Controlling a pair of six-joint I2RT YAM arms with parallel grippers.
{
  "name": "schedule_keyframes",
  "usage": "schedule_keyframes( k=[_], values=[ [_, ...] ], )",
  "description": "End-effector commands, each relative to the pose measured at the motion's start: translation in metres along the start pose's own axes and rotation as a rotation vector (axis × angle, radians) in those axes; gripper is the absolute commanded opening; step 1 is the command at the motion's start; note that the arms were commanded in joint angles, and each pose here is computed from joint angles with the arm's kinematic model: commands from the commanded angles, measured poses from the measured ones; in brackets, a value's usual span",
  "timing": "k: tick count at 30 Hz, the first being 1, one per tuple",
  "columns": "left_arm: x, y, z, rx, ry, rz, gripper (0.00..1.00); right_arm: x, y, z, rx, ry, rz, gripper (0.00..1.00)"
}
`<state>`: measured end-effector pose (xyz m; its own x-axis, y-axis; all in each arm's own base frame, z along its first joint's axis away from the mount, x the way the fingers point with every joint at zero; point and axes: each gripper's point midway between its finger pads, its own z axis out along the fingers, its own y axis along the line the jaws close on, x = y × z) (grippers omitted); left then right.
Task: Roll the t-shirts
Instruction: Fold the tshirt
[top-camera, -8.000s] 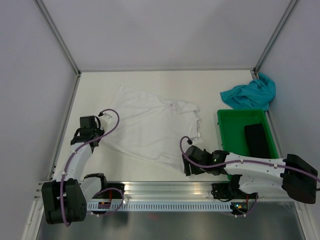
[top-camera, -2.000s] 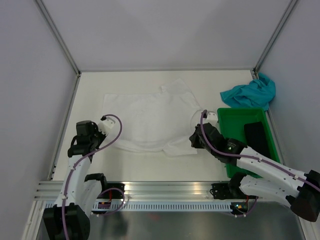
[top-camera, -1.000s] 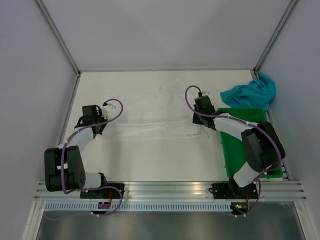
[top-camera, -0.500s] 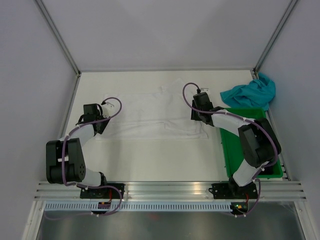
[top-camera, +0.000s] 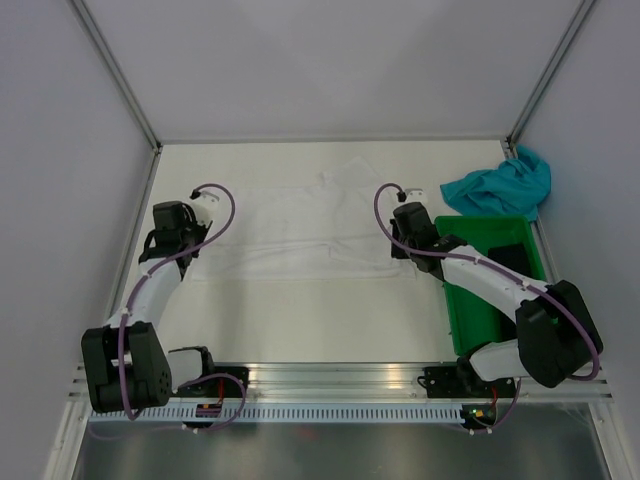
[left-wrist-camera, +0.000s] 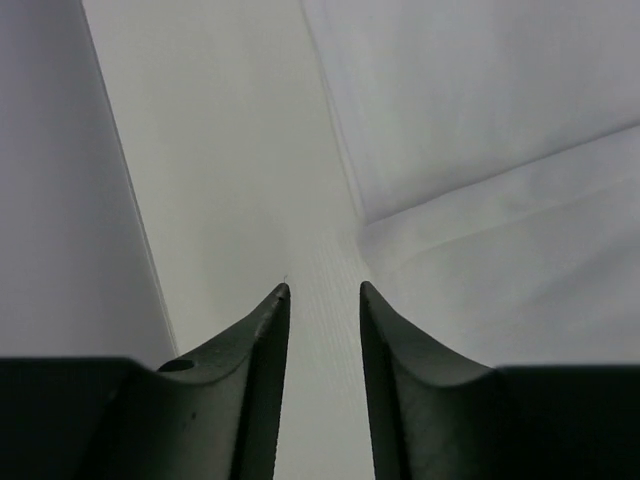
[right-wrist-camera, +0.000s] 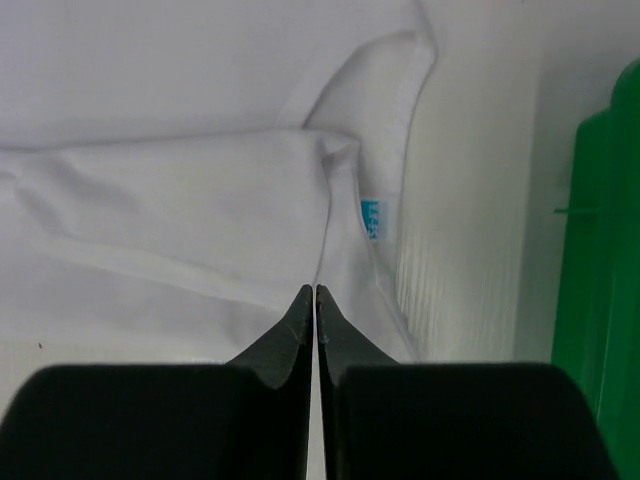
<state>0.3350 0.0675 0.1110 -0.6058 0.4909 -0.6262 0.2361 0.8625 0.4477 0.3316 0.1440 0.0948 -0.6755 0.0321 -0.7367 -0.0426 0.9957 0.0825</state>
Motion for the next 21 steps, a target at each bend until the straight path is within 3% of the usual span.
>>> schedule_keyframes(
  k=[1,3,8,21],
  values=[
    [0.022,-0.033,0.006,0.132,0.045,0.002,0.37,0.026,0.004,0.001,-0.038,0.062,0.05,0.06],
    [0.028,-0.039,0.01,0.158,0.065,0.018,0.31,0.037,0.003,0.006,-0.031,0.087,0.052,0.02],
    [0.034,-0.055,0.029,0.25,0.096,0.045,0.29,0.055,0.008,0.015,-0.05,0.135,0.081,0.0],
    [0.019,-0.045,0.066,0.247,0.133,-0.005,0.24,0.088,-0.001,0.026,-0.018,0.194,0.095,0.0]
  ],
)
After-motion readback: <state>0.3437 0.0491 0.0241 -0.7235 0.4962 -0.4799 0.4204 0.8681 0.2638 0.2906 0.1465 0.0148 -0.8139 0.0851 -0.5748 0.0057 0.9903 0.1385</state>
